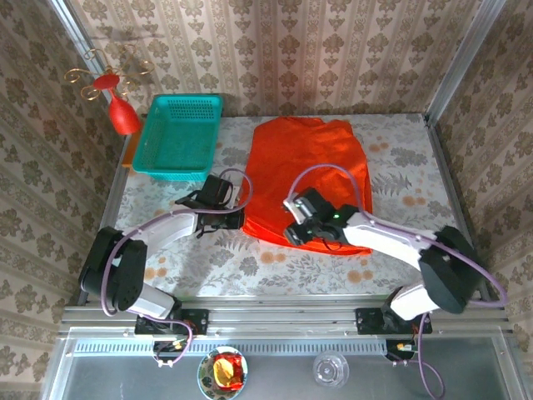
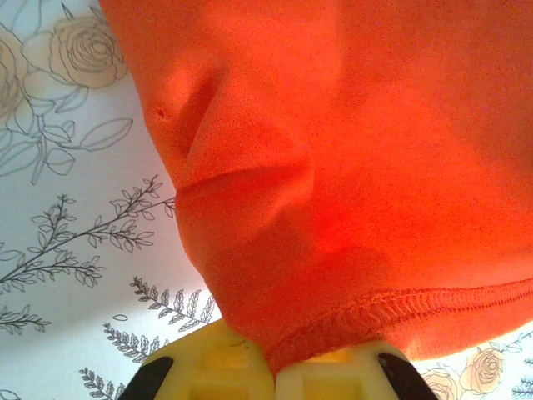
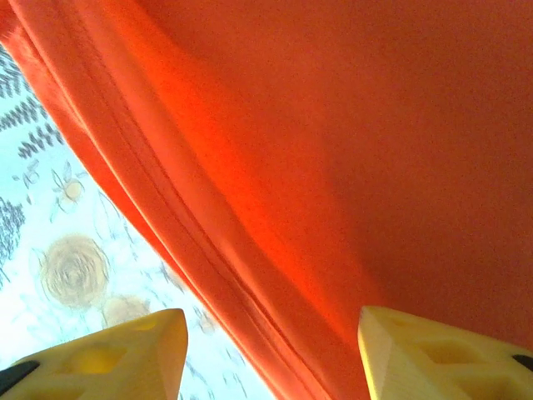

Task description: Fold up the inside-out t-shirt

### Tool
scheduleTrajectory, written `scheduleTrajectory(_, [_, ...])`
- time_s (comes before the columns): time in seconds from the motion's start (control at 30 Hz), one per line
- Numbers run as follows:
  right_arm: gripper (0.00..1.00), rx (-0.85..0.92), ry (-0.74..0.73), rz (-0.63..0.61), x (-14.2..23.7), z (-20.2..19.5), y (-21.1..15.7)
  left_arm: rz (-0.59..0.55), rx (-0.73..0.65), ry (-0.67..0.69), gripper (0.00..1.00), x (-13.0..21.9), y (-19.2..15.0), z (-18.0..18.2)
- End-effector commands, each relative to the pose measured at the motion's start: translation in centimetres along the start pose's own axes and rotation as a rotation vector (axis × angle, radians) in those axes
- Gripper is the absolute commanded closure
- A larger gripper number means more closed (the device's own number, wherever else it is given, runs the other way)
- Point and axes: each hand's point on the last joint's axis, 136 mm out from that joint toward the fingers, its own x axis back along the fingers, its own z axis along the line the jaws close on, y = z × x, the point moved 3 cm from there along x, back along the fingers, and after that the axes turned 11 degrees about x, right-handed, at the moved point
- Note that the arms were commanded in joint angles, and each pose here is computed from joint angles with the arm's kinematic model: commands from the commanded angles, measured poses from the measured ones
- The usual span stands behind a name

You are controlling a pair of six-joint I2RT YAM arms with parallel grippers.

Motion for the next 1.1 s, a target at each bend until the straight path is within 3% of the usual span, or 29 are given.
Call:
scheduleTrajectory(0.0, [0.40,0.130,-0.043,-0.043,-1.6,0.8,3.7,-0.022,-0.010,-0.014,1.00,1.3,0.7,-0.8])
scheduleTrajectory(0.23, [0.38,0.164,-0.076,0.002,-5.2,1.6,5.8,-0.044,-0.006,-0.006,1.00,2.0,1.0,-0.6])
scheduleTrajectory(0.37, [0.38,0.166,-0.062,0.015,-5.8,1.8,5.4,-0.054,-0.004,-0.007,1.00,2.4,1.2,-0.6])
scheduleTrajectory(0.5, [0.38,0.172,-0.159,0.084,-5.9,0.2,3.6,-0.060,0.000,-0.004,1.00,2.6,1.2,-0.4])
scheduleTrajectory(0.9, [0.46,-0.095,-0.324,0.175,0.9,-7.8,-4.6,-0.070,0.037,0.053,1.00,3.0,0.8,1.6])
scheduleTrajectory(1.07, [0.58,-0.184,-0.381,0.175,2.8,-10.1,-6.3,-0.064,0.044,0.054,1.00,2.9,0.6,1.8])
